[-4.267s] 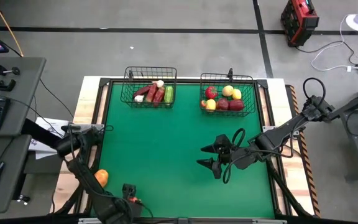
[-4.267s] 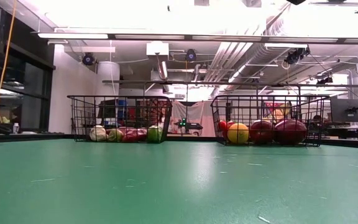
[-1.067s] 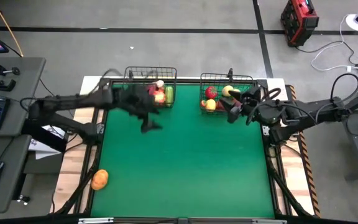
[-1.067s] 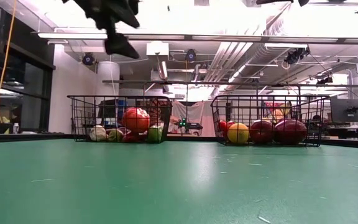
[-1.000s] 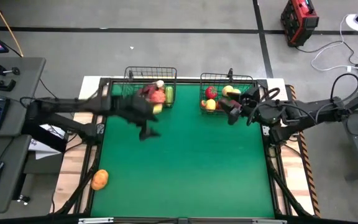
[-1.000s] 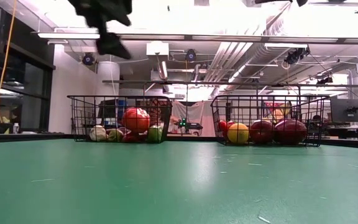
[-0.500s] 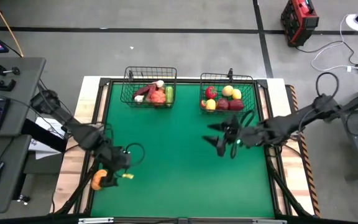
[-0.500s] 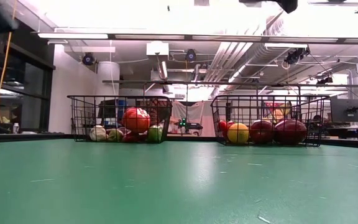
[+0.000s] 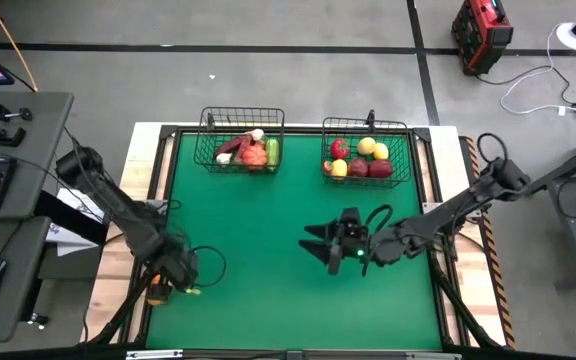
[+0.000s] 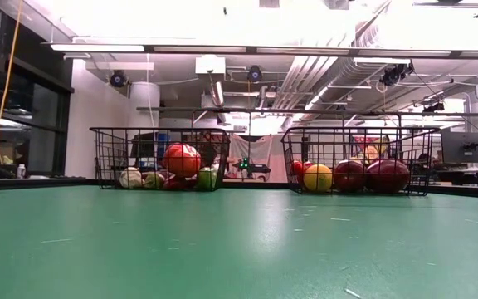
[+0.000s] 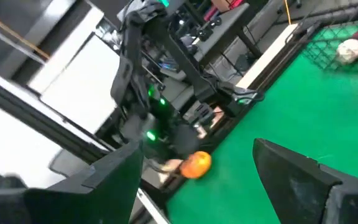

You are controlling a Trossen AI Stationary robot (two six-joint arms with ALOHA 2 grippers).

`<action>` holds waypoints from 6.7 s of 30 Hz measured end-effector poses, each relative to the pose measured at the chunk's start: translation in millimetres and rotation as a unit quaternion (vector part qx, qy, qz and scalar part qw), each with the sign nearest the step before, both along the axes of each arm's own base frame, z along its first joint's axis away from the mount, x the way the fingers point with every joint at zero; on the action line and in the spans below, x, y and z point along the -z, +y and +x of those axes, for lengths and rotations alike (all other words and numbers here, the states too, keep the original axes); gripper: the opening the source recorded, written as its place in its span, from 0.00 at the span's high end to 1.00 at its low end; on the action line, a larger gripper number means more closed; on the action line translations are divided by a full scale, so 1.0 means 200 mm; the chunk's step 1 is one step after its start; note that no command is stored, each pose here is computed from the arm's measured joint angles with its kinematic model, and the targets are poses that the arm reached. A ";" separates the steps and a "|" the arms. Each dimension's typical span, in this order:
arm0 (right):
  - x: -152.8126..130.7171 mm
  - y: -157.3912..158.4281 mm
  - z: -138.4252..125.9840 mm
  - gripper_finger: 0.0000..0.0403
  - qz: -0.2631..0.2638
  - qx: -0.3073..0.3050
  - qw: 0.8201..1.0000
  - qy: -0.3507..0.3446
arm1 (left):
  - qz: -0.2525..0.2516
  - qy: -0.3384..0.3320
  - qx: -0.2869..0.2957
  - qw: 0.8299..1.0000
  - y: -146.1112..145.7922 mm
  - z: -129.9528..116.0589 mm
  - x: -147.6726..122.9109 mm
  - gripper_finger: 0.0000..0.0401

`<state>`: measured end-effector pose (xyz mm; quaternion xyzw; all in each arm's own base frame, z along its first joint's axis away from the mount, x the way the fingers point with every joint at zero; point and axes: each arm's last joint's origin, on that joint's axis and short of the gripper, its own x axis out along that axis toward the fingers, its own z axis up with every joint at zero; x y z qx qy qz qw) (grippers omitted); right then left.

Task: Sort produce into baskets
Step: Put the brown potato into the left wire basket, then return to Home Position

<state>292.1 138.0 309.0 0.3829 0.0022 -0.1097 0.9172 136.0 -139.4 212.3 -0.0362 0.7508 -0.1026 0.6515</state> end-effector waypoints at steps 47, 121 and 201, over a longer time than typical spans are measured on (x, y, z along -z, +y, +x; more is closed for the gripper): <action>0.10 -0.03 0.10 0.27 0.019 -0.074 0.997 0.026 | 0.195 0.126 -0.328 0.916 -0.38 -0.04 0.24 0.00; -0.27 -0.24 -0.24 0.27 -0.213 0.126 0.968 0.033 | 0.107 -0.393 -0.369 0.835 0.66 0.54 -0.55 0.36; -0.40 -1.17 -0.51 0.27 -0.199 0.083 0.976 0.036 | 0.007 -0.704 -0.322 0.634 1.61 0.39 -0.71 0.01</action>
